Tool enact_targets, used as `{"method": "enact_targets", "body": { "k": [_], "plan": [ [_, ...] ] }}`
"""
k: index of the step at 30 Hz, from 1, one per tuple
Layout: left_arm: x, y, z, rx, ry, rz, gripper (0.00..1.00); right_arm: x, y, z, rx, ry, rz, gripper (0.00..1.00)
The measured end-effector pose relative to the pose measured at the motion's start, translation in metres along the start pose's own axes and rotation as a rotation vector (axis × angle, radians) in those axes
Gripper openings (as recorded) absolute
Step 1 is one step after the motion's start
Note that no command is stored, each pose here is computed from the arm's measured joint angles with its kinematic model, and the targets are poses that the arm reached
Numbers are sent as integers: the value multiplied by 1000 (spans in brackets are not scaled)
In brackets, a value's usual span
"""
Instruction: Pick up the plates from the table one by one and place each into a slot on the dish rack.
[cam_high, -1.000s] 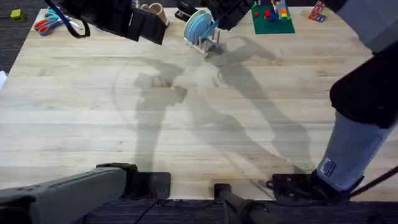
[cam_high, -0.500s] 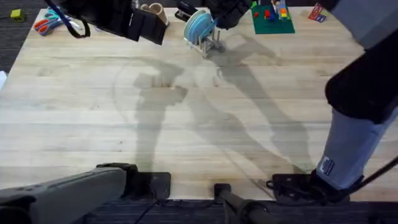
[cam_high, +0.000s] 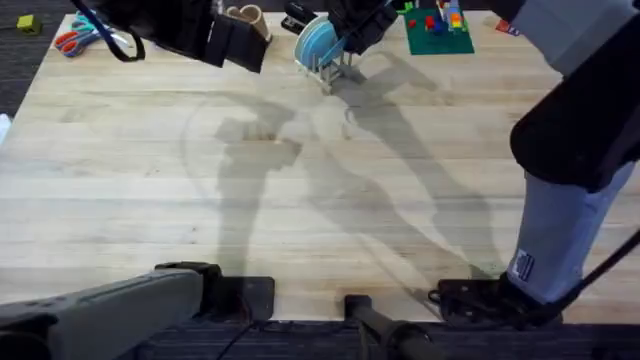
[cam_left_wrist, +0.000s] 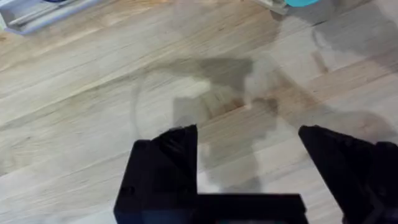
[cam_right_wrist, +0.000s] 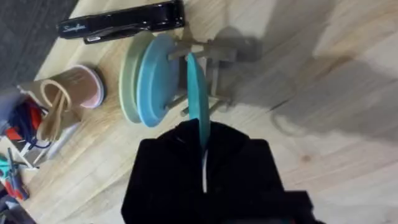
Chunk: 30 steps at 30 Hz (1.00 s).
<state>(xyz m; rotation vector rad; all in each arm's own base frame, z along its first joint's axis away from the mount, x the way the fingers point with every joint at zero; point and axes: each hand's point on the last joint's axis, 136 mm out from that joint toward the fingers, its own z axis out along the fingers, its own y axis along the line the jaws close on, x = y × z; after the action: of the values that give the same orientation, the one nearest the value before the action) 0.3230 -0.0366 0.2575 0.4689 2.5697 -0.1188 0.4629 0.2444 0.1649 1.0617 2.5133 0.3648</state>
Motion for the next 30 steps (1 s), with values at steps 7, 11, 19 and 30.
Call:
{"method": "enact_targets", "body": {
  "k": [7,11,19,30],
  "plan": [
    [0,0,0,0,0,0,993,-2,-7,0,26,4,50,35],
    [0,0,0,0,0,0,993,-3,-8,1,29,3,64,35],
    [0,0,0,0,0,0,994,-3,-8,1,29,3,67,35],
    [2,0,0,2,7,-1,993,-3,-8,1,29,3,77,34]
  ]
}}
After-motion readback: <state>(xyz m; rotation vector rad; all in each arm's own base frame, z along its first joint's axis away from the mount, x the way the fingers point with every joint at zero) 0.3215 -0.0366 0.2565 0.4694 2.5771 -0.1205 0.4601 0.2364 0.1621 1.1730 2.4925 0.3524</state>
